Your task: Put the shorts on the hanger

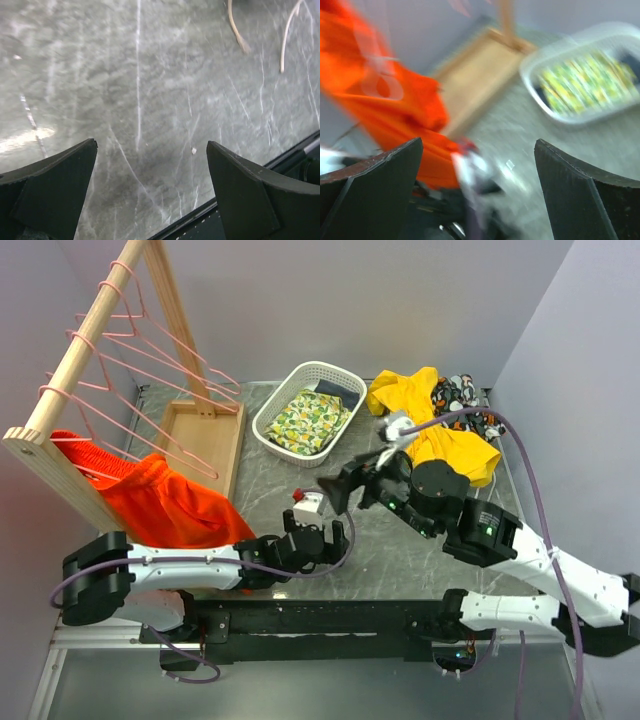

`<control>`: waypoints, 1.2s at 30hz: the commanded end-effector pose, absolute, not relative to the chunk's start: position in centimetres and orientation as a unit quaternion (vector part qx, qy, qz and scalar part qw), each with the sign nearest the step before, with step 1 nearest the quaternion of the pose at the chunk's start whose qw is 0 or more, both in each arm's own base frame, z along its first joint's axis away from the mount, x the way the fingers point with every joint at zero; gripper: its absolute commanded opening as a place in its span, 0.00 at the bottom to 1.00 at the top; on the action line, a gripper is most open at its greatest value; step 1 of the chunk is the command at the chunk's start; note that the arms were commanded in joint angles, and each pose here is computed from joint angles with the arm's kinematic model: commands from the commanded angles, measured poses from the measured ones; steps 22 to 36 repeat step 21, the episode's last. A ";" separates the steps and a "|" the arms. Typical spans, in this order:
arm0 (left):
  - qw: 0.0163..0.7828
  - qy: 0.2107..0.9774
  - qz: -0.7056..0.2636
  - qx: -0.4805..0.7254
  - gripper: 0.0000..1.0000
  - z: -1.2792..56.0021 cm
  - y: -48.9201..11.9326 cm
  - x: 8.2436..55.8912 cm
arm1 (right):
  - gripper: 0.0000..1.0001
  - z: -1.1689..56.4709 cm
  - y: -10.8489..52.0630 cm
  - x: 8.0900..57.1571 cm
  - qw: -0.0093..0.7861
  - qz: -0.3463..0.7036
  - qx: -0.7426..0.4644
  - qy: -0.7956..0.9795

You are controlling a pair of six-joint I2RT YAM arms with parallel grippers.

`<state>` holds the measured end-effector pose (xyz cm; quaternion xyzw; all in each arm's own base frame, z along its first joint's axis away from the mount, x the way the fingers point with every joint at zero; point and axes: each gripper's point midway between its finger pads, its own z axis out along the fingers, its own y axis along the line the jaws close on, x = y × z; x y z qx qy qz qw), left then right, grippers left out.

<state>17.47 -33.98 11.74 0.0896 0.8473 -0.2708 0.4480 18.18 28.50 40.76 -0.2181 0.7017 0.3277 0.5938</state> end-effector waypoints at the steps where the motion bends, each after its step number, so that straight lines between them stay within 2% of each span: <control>1: 0.473 0.840 -0.264 0.037 0.97 14.7 -33.1 19.0 | 1.00 35.9 22.3 20.9 0.586 0.298 -0.040 0.753; 2: 0.473 0.843 -0.253 0.037 0.97 14.6 -32.7 19.0 | 1.00 32.8 21.6 21.3 0.576 0.280 -0.029 0.767; 5: 0.476 0.843 -0.248 0.027 0.96 14.6 -32.1 19.2 | 1.00 28.8 19.5 21.5 0.561 0.269 0.013 0.783; 14: 0.488 0.845 -0.218 0.015 0.96 14.5 -30.8 19.9 | 1.00 22.0 16.8 21.2 0.535 0.251 0.056 0.805; 21: 0.481 0.846 -0.227 0.031 0.97 14.3 -31.3 19.7 | 1.00 19.8 17.0 21.3 0.520 0.240 0.057 0.817; 36: 0.481 0.846 -0.227 0.031 0.97 14.3 -31.3 19.7 | 1.00 19.8 17.0 21.3 0.520 0.240 0.057 0.817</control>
